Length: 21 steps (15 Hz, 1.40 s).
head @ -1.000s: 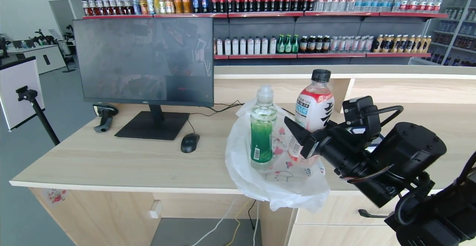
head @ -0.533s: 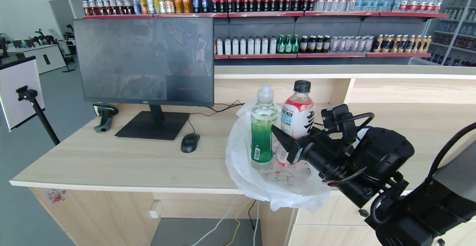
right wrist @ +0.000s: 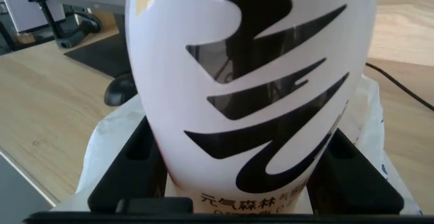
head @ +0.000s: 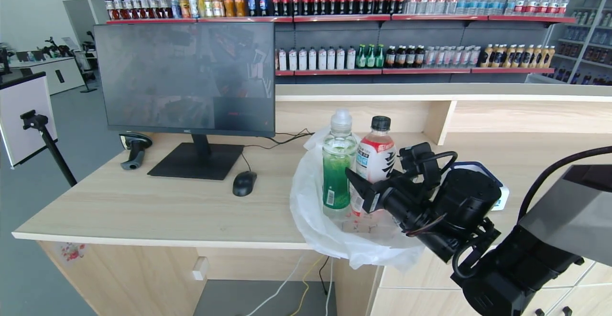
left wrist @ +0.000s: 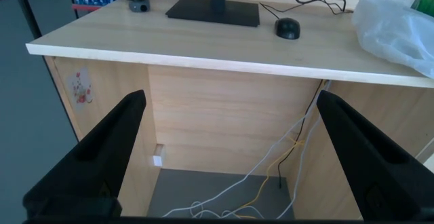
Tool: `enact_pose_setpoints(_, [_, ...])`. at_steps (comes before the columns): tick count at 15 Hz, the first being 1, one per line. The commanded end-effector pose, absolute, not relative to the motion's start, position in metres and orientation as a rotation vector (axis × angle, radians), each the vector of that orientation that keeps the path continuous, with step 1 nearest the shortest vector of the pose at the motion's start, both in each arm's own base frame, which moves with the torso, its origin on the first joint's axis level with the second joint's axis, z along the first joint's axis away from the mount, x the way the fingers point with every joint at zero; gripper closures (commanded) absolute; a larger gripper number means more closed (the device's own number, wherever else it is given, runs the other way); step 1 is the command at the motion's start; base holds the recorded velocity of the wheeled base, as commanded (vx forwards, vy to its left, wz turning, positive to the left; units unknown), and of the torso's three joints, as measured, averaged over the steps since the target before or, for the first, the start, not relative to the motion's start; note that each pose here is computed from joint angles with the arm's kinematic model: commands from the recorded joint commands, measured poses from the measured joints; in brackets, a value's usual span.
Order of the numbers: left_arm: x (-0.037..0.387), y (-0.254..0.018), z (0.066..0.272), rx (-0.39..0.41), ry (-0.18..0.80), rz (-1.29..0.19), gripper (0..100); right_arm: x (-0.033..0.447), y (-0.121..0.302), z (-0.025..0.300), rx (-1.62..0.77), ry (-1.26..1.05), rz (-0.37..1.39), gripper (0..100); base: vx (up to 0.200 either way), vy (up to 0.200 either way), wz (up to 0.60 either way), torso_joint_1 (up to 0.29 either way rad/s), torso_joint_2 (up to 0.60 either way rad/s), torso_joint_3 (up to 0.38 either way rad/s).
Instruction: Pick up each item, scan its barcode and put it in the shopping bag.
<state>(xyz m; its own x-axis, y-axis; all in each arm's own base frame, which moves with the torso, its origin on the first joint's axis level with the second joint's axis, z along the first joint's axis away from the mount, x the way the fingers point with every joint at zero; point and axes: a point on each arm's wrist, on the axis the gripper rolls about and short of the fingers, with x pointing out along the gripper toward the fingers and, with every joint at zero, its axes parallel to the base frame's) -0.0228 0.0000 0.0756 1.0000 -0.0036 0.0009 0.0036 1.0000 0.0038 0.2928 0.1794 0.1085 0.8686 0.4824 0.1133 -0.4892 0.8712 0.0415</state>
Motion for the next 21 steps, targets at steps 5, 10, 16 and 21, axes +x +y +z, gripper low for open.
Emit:
enact_pose_setpoints(5, [-0.023, 0.000, 0.076, 0.005, -0.002, -0.005, 0, 0.297, 0.178, 0.106, 0.073, -0.098, 0.499, 100, 0.000, 0.000, 0.00, 0.000, 0.00, 0.000])
enact_pose_setpoints(10, [-0.023, 0.000, 0.076, 0.005, -0.002, -0.003, 0, 0.299, 0.180, 0.109, 0.077, -0.115, 0.500, 100, 0.000, 0.000, 0.00, 0.000, 0.00, 0.000])
enact_pose_setpoints(16, [-0.023, 0.000, 0.076, 0.005, -0.002, -0.003, 0, 0.299, 0.179, 0.105, 0.073, -0.098, 0.499, 100, 0.000, 0.000, 0.00, 0.000, 0.00, 0.000])
enact_pose_setpoints(21, [-0.023, 0.000, 0.076, 0.005, -0.002, -0.005, 0, 0.296, 0.177, 0.096, 0.062, -0.059, 0.498, 100, 0.000, 0.000, 0.00, 0.000, 0.00, 0.000])
